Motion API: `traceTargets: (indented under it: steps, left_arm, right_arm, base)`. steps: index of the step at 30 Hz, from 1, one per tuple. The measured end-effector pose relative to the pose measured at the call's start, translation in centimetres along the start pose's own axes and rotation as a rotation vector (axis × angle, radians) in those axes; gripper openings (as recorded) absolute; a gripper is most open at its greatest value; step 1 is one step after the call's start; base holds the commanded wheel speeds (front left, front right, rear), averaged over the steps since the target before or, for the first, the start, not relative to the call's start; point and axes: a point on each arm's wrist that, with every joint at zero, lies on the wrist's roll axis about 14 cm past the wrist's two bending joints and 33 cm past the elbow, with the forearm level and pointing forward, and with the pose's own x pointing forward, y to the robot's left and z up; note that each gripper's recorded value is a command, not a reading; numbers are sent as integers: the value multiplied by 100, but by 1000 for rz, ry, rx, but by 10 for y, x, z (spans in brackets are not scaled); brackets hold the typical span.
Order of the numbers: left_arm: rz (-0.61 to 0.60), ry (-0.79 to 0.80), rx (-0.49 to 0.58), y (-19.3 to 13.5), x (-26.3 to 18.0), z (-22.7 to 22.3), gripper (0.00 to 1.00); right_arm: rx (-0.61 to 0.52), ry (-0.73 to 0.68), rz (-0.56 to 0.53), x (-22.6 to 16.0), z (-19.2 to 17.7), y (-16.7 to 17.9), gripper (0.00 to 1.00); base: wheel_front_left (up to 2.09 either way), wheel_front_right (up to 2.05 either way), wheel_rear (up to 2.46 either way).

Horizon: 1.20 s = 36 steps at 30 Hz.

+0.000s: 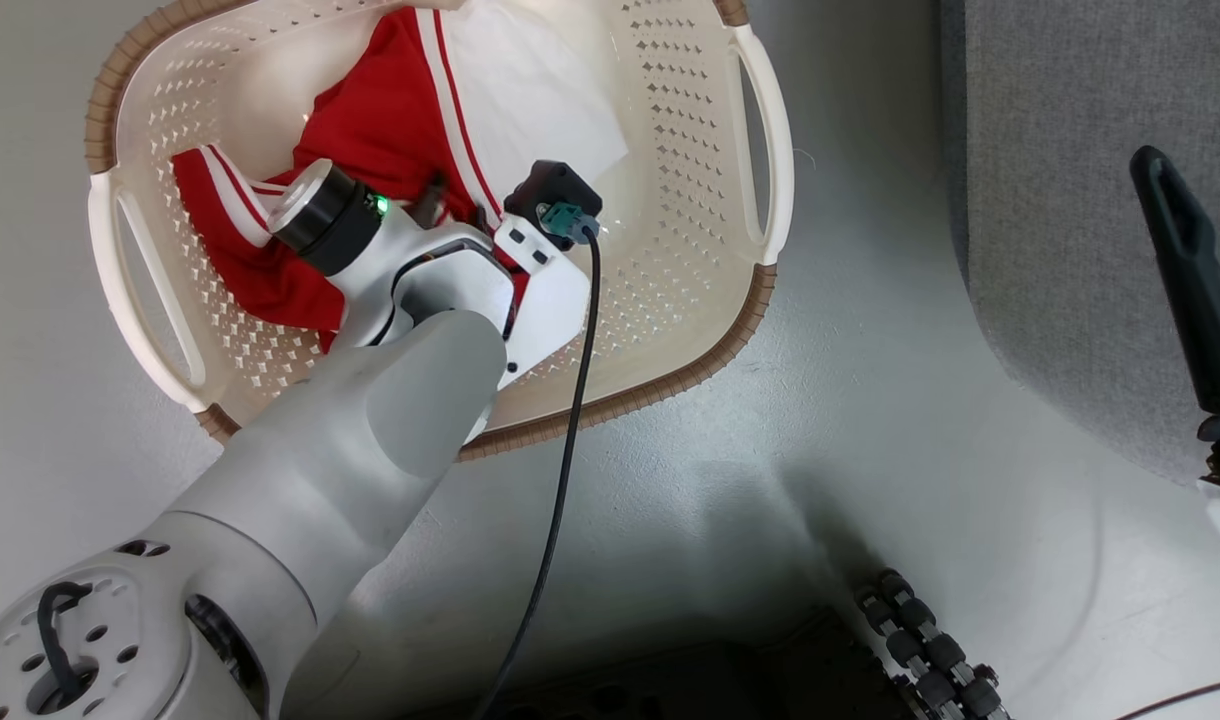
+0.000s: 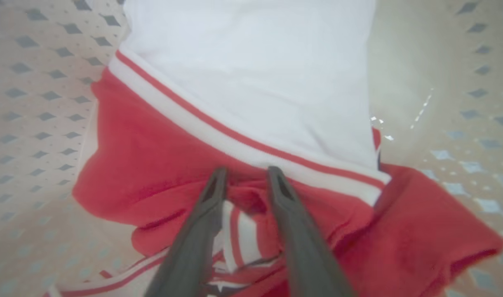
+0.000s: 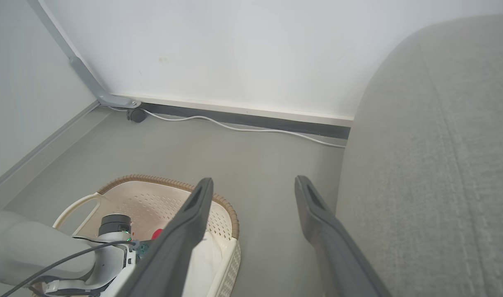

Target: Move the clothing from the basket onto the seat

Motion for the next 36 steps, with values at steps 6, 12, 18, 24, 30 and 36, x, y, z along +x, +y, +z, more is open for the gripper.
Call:
traceTargets:
  steps: [6, 12, 18, 24, 30, 36]
  left_arm:
    - [34, -89, -39, 6, -7, 18, 0]
    - [52, -221, -85, 11, -29, 44, 0]
    - [66, -307, -133, 8, -60, 53, 0]
    - [105, -413, -171, 12, -98, 70, 0]
    - [159, -515, -233, 15, -138, 78, 0]
    - [216, -602, -303, 22, -177, 82, 0]
  right_arm:
    - [-11, -34, -19, 1, 11, -5, 100]
    - [-27, -82, -14, -2, 34, -1, 100]
    - [-41, -140, -8, -9, 62, 5, 100]
    - [-55, -176, -3, -22, 85, 13, 100]
    - [-61, -210, 6, -37, 105, 25, 100]
    - [-58, -232, 21, -53, 118, 41, 100]
  base:
    - [0, 0, 0]
    - [0, 0, 0]
    - [0, 0, 0]
    - [0, 0, 0]
    - [0, 0, 0]
    - [0, 0, 0]
